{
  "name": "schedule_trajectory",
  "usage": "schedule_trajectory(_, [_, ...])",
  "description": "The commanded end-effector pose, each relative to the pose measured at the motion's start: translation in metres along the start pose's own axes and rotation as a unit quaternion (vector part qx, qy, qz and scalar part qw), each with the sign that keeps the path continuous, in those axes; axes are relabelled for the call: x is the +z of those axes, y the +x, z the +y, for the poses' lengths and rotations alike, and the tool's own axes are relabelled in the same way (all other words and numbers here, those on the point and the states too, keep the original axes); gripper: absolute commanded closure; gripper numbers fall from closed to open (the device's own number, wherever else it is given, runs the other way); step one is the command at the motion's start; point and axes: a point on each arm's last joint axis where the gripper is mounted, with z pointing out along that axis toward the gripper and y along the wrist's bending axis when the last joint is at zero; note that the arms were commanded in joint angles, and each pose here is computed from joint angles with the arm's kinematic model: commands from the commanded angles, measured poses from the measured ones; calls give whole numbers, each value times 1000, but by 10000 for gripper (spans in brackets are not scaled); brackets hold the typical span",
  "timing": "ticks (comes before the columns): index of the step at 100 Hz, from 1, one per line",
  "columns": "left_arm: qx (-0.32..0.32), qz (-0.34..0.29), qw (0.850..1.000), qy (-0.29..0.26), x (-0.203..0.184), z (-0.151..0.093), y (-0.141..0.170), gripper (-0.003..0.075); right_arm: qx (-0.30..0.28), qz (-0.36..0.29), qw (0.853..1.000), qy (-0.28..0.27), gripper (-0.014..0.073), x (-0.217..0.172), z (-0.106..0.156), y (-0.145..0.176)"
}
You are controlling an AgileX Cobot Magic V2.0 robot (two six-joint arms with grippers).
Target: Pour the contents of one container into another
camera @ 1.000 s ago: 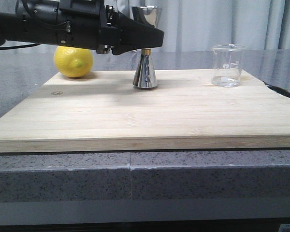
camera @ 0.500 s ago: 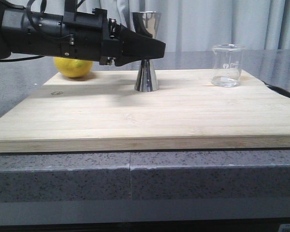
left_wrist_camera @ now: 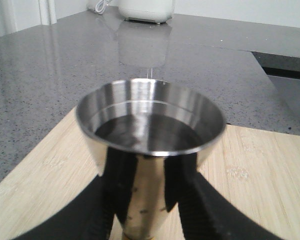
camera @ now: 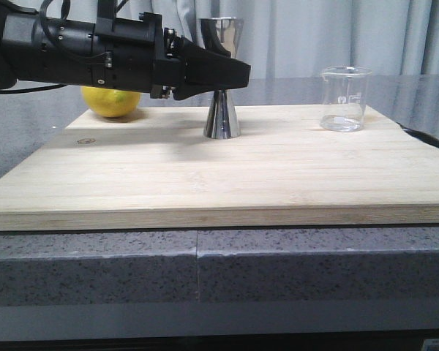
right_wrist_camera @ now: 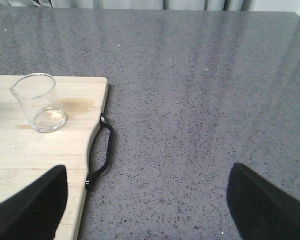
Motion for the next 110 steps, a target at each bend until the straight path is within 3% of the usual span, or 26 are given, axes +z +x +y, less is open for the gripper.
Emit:
schedule_trajectory(1, [17, -74, 997, 14, -3, -7, -37, 412, -8, -48, 999, 0, 8, -5, 0, -14])
schedule_trajectory(16, [17, -73, 997, 12, -3, -7, -37, 247, -8, -48, 999, 0, 8, -5, 0, -14])
schedule_trajectory(23, [19, -67, 998, 10, -3, -6, -36, 210, -8, -48, 999, 0, 8, -5, 0, -14])
schedule_trajectory(54, [40, 20, 999, -18, -9, -10, -43, 207, -8, -49, 999, 0, 8, -5, 0, -14])
schedule_trajectory(75, [59, 123, 987, -89, -28, -19, -68, 207, -8, -48, 999, 0, 8, -5, 0, -14])
schedule_trajectory(92, [74, 185, 971, -130, -55, -48, -108, 208, -4, -38, 999, -1, 8, -5, 0, -12])
schedule_trajectory(110, [47, 236, 945, -222, -98, -92, -151, 208, 5, -10, 1000, -3, 8, -4, 0, -7])
